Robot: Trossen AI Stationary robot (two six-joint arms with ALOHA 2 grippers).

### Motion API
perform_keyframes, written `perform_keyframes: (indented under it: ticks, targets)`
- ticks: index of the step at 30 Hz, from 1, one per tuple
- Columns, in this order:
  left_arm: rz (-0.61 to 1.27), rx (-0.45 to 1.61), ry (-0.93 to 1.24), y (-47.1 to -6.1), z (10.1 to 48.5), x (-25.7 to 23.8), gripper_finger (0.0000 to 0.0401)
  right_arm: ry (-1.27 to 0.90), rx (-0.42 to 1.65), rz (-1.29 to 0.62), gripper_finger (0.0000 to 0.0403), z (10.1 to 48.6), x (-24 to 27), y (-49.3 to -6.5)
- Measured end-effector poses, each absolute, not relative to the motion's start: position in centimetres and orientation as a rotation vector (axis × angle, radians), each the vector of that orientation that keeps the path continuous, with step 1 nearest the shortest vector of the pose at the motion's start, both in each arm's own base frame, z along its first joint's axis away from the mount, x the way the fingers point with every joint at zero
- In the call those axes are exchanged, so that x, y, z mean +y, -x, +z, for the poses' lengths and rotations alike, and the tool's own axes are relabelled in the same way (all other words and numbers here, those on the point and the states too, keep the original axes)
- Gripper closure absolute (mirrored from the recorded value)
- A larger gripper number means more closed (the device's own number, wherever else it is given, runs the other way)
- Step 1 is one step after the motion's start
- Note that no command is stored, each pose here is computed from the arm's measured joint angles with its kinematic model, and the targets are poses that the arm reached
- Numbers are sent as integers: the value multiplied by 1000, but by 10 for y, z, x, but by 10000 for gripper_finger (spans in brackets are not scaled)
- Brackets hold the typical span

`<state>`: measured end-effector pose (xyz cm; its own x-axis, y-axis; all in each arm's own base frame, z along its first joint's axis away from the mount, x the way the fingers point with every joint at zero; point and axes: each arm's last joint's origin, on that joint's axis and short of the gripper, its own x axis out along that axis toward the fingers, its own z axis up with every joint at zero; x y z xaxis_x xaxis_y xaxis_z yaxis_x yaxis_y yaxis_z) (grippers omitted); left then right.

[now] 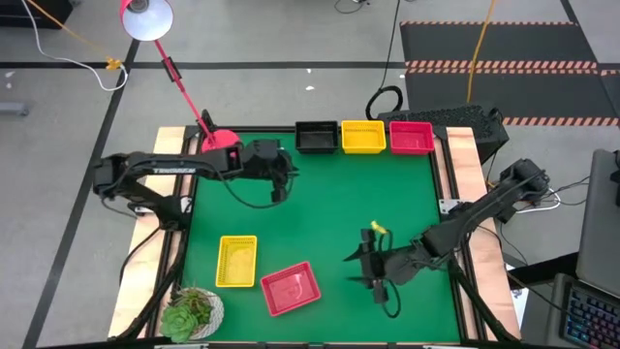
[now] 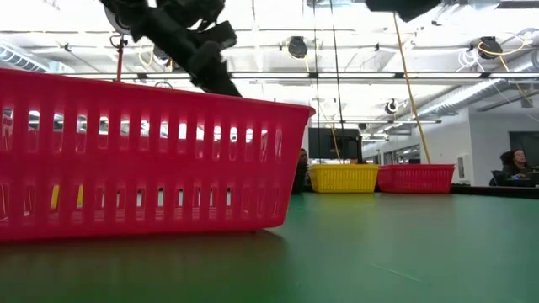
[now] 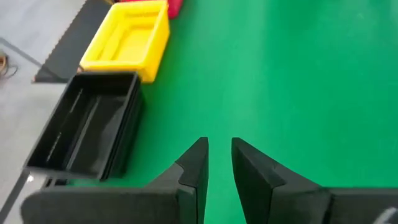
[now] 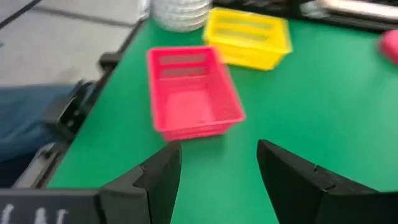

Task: Stack baskets by color
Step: Stack the bottom red bin on the top red bins

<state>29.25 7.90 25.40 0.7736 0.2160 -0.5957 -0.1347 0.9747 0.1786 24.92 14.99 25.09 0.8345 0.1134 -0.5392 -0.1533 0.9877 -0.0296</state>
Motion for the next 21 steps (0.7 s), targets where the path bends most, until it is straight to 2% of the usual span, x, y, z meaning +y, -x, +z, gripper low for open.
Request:
perform_keyframes:
  ticks: [8,15,21]
  targets:
    - [209,596,-116,-270,269,74,327,-7,614,256,200,230,153,-301]
    - [207,602,-115,-267,270,73,327,41,627,312,200,229,184,-346]
    - [207,601,-115,-267,270,73,327,84,730,330,200,209,203,-378]
